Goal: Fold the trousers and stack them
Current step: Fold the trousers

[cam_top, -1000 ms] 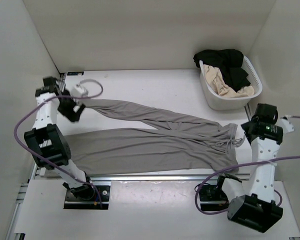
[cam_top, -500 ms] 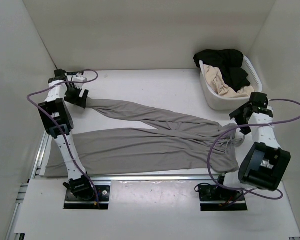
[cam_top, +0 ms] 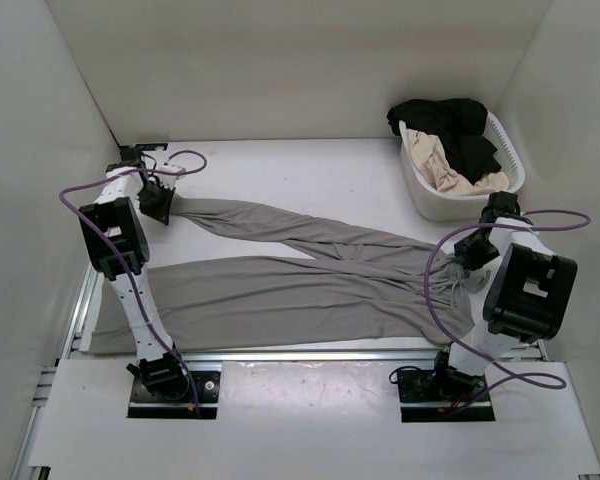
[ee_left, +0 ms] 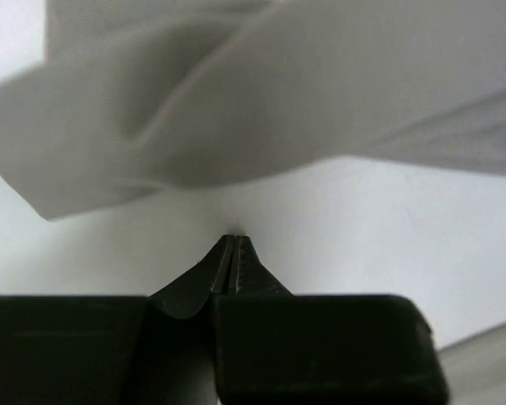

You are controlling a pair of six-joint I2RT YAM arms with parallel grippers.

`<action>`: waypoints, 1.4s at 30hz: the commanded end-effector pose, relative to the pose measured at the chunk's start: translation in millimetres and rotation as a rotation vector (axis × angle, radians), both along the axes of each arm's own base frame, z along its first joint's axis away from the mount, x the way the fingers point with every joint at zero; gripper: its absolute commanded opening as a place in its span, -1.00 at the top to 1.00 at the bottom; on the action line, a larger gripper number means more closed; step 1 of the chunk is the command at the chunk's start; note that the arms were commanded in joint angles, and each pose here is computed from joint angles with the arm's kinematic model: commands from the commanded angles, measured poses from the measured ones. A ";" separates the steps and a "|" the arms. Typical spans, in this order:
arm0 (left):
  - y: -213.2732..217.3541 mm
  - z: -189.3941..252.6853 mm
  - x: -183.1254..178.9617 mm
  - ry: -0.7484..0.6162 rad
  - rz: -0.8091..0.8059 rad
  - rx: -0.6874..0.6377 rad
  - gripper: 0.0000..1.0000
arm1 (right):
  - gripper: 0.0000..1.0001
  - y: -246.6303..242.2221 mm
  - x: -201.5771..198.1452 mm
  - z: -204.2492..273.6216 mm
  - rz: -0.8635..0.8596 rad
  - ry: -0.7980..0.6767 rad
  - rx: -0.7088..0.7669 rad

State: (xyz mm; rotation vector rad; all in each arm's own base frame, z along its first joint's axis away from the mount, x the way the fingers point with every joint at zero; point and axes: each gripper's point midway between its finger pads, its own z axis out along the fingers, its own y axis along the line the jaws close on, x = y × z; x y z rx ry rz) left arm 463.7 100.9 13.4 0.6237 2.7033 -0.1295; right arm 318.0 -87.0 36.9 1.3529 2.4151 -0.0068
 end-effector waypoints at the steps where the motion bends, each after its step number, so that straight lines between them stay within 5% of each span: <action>1: 12.7 51.2 -12.6 -0.049 0.019 0.014 0.72 | 0.27 -10.3 -6.6 -15.2 -0.051 0.042 -0.025; 4: 18.4 83.2 -6.7 -0.095 0.018 0.022 0.72 | 1.00 -17.9 -6.5 -12.4 -0.037 0.076 -0.059; 13: 33.8 166.9 -18.7 -0.169 0.057 0.034 0.72 | 1.00 -25.4 -0.2 73.6 0.031 -0.181 -0.195; 14: 32.0 147.4 -30.9 -0.130 0.062 0.035 0.49 | 1.00 -22.0 1.0 78.5 0.040 -0.202 -0.184; 16: 16.9 117.2 -31.7 -0.088 0.012 0.025 -0.83 | 1.00 -9.6 6.9 82.7 0.096 -0.242 -0.134; 21: 6.7 69.9 23.8 -0.084 0.107 -0.121 -1.00 | 1.00 -2.0 6.7 76.9 0.116 -0.238 -0.094; 25: 25.4 75.3 70.7 -0.220 0.218 -0.121 -1.00 | 1.00 -1.8 1.1 85.4 0.155 -0.245 -0.120; 29: 26.7 66.9 80.5 -0.264 0.197 -0.119 -1.00 | 1.00 0.4 -8.2 83.7 0.174 -0.225 -0.123; 36: 35.6 -5.8 56.0 -0.094 0.218 -0.031 -1.00 | 1.00 0.1 -22.9 77.6 0.161 -0.202 -0.139; 38: 29.5 -17.4 47.6 -0.054 0.201 -0.055 -0.66 | 1.00 0.1 -22.9 77.6 0.161 -0.202 -0.139; 39: 23.5 -17.3 46.0 -0.047 0.191 -0.085 -0.33 | 1.00 0.8 -24.9 76.5 0.161 -0.194 -0.136; 40: 19.7 -18.0 41.1 -0.027 0.188 -0.102 0.26 | 1.00 -0.2 -22.0 81.0 0.161 -0.205 -0.141; 42: 17.7 -3.4 42.9 -0.043 0.191 -0.113 0.72 | 1.00 -1.9 -16.7 89.5 0.160 -0.226 -0.150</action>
